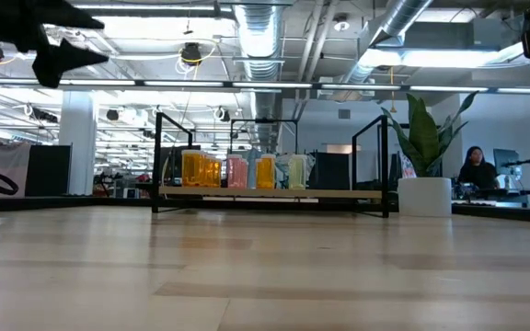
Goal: Pick and place medicine bottles onto shelf by color
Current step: Return to Home Position
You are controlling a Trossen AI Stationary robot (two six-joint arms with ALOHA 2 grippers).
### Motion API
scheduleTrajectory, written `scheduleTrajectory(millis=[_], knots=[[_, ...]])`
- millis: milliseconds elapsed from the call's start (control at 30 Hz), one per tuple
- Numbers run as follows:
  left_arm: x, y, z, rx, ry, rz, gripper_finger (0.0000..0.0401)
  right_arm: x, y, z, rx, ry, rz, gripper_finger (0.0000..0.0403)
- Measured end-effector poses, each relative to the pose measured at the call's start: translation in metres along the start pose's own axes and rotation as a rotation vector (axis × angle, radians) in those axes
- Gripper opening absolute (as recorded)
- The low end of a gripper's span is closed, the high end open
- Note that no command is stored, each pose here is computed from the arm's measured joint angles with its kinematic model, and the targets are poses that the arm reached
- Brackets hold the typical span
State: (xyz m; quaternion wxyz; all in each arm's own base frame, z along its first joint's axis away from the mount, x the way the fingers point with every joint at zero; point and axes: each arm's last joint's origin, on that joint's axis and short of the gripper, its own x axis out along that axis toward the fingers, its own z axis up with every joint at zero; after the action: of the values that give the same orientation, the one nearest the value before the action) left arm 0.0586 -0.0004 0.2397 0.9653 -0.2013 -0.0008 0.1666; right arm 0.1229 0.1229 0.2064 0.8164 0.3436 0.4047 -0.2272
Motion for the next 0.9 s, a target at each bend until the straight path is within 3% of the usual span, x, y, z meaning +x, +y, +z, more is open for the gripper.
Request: scheduleTrajectory(millis=[300,600,900], knots=[[0.014,0.001,-0.026,0.008,0.025,-0.015,0.0273,0.0,0.001,0.0,0.007,0.001,0.011,0.0225],[0.025,0.007,-0.058,-0.191,0.062,0.014,0.0273,0.0,0.001,0.0,0.006,0.001,0.011,0.0225],[0.029,0.009,-0.066,-0.017,0.013,0.035,0.0273,0.0,0.001,0.0,0.007,0.001,0.012,0.0225]])
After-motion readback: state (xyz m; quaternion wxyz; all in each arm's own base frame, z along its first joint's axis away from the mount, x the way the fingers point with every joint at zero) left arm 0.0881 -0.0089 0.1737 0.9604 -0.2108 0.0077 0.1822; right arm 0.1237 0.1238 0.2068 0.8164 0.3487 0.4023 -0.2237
